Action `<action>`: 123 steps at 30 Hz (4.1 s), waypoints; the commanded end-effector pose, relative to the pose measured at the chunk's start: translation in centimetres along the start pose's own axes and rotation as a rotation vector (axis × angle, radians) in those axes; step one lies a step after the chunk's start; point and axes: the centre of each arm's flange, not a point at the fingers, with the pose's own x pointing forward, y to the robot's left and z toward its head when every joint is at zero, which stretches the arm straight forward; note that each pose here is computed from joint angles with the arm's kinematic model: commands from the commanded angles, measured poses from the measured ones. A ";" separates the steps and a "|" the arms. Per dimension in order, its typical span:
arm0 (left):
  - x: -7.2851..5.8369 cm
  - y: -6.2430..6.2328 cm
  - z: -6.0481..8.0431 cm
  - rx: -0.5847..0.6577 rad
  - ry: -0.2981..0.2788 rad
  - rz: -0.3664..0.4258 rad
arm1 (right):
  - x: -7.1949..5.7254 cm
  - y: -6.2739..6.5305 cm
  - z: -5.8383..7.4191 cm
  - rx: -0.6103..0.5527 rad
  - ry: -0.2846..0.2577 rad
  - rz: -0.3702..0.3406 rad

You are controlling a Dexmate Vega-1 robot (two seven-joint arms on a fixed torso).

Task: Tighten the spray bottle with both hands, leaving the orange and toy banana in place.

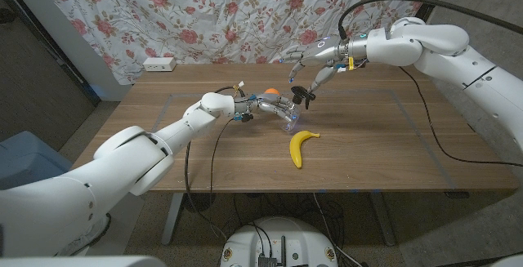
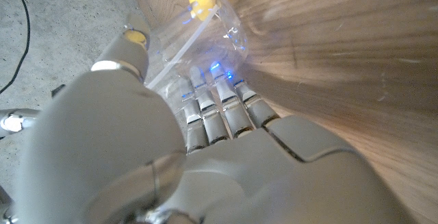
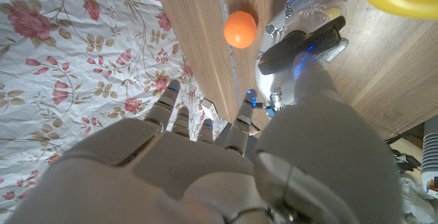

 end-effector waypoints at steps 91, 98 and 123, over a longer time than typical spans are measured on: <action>-0.3 -0.4 0.4 0.031 0.023 -0.031 | 0.4 2.4 0.7 -0.223 -0.187 0.000; -0.2 -0.3 0.4 0.033 0.022 -0.031 | 0.5 2.4 0.8 -0.181 -0.188 0.010; 0.3 -0.1 0.8 0.043 0.018 -0.040 | 1.0 1.9 -0.1 0.001 -0.160 0.042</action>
